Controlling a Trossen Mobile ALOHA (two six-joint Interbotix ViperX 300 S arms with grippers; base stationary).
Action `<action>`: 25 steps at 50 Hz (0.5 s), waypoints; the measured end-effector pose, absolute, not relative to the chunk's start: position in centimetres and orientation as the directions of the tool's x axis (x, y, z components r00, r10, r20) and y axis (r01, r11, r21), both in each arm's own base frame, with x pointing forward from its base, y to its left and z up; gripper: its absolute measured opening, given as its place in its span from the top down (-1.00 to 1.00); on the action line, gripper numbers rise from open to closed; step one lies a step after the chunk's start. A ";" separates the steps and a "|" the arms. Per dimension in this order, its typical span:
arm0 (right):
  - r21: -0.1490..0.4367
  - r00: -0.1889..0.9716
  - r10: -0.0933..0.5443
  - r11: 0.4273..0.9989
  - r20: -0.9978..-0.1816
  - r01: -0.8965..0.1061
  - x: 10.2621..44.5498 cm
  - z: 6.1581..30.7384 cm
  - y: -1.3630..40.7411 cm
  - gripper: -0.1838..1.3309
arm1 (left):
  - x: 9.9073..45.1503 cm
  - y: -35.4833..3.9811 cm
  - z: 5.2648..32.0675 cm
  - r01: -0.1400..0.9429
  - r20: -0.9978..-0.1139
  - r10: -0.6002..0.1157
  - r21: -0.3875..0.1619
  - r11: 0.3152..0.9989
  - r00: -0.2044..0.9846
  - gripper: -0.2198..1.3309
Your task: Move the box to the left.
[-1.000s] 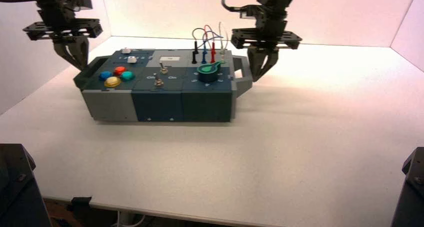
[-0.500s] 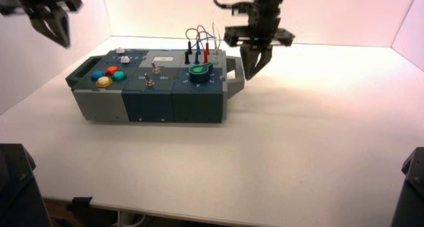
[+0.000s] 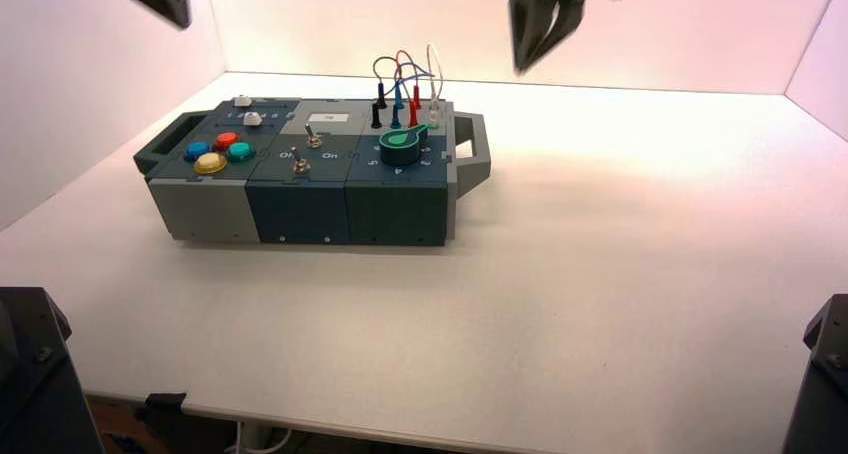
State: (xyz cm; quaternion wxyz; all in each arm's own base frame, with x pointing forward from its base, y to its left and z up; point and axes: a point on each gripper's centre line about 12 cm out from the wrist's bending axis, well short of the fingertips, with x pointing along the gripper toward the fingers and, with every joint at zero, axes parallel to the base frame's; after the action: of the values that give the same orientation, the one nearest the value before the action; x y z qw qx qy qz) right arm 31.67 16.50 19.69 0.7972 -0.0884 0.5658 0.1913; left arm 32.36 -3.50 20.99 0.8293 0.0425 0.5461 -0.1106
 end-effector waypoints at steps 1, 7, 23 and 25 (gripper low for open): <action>0.075 0.296 0.211 0.908 -0.932 -0.413 31.4 20.2 16.5 0.94 | 32.1 -4.0 21.5 0.247 -0.911 -0.146 -0.050 0.968 0.386 0.92; 0.058 0.379 0.271 0.871 -0.885 -0.488 28.7 24.2 16.4 0.91 | 31.1 -5.2 23.2 0.290 -0.893 -0.167 -0.043 0.956 0.418 0.66; 0.015 0.476 0.382 0.792 -0.792 -0.611 22.2 28.8 15.5 -0.99 | 28.5 -7.8 25.0 0.373 -0.866 -0.230 -0.054 0.926 0.444 -0.60; 0.004 0.478 0.392 0.777 -0.786 -0.630 21.6 28.9 15.4 -1.00 | 28.2 -8.4 24.9 0.394 -0.867 -0.239 -0.055 0.917 0.437 -0.60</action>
State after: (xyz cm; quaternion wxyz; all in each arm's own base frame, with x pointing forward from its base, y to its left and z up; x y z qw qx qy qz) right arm 21.59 15.42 28.89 0.8475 -0.1443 0.4125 0.3012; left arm 28.17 -8.40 24.88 0.8441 0.0780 0.4962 -0.1876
